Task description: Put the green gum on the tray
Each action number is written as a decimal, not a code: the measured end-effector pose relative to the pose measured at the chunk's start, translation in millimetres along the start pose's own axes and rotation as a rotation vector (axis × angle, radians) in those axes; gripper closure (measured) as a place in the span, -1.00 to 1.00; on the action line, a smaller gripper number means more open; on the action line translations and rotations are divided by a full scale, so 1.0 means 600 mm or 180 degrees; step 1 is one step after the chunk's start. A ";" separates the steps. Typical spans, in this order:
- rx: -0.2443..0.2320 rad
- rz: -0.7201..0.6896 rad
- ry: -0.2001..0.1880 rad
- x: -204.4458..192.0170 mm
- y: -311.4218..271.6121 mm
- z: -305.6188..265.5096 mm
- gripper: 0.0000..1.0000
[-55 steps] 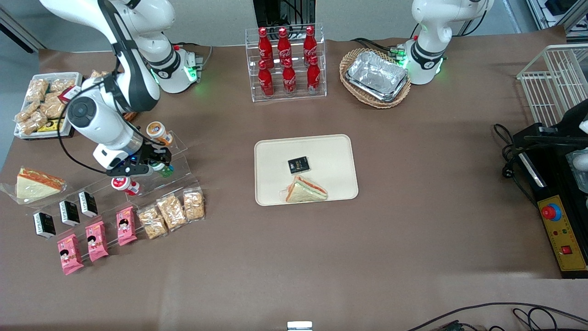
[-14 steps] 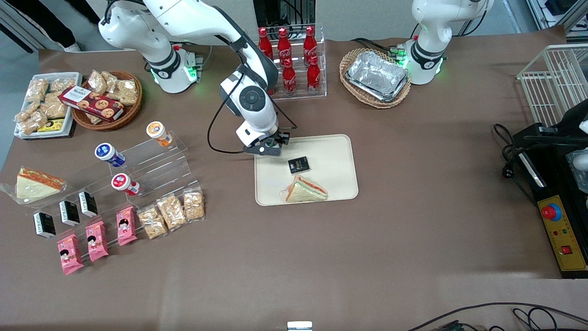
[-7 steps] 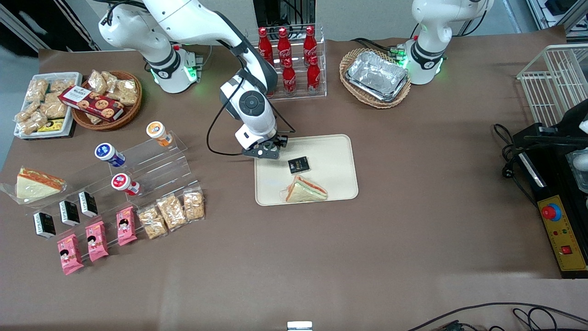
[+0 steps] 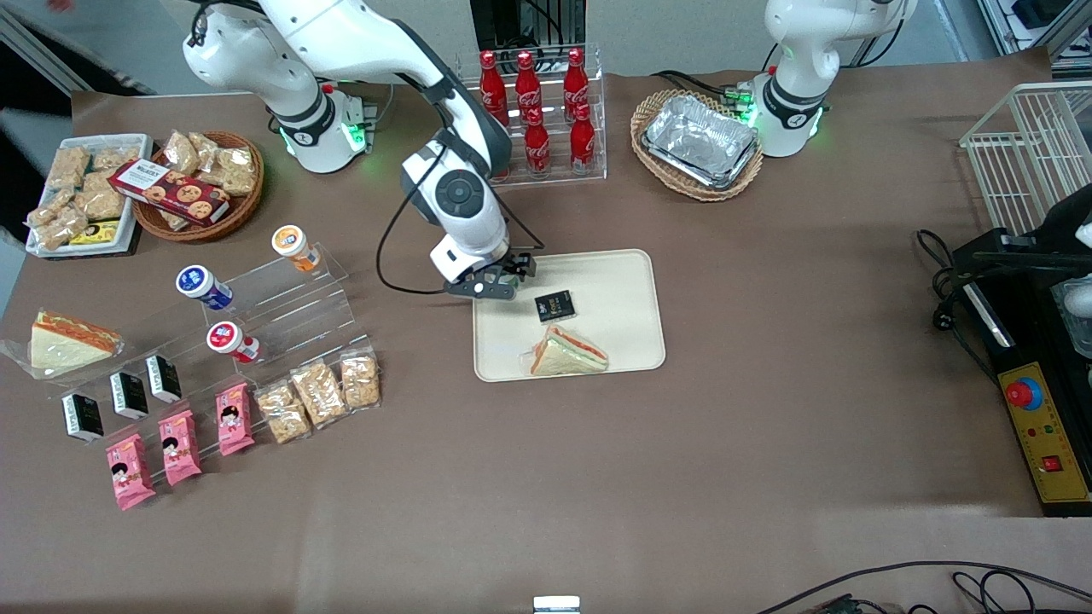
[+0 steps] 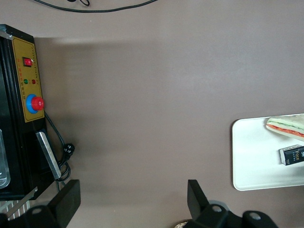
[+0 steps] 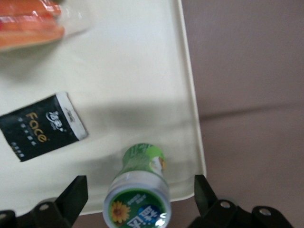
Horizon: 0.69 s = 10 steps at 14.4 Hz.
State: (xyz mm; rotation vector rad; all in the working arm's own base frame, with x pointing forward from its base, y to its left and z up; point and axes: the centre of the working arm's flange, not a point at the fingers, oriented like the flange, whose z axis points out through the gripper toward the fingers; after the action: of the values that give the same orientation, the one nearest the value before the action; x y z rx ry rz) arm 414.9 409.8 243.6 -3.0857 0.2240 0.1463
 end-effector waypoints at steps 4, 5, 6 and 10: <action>-0.0115 -0.0117 -0.0274 0.104 0.066 -0.197 -1.00; -0.0113 -0.0141 -0.0341 0.129 0.084 -0.262 -1.00; -0.0090 -0.0174 -0.0377 0.152 0.107 -0.323 -1.00; -0.0271 -0.0617 -0.0098 0.244 0.237 -0.441 -1.00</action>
State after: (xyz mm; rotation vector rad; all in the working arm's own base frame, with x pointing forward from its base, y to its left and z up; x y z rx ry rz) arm 562.3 235.0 487.4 -3.1634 -0.0851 0.2004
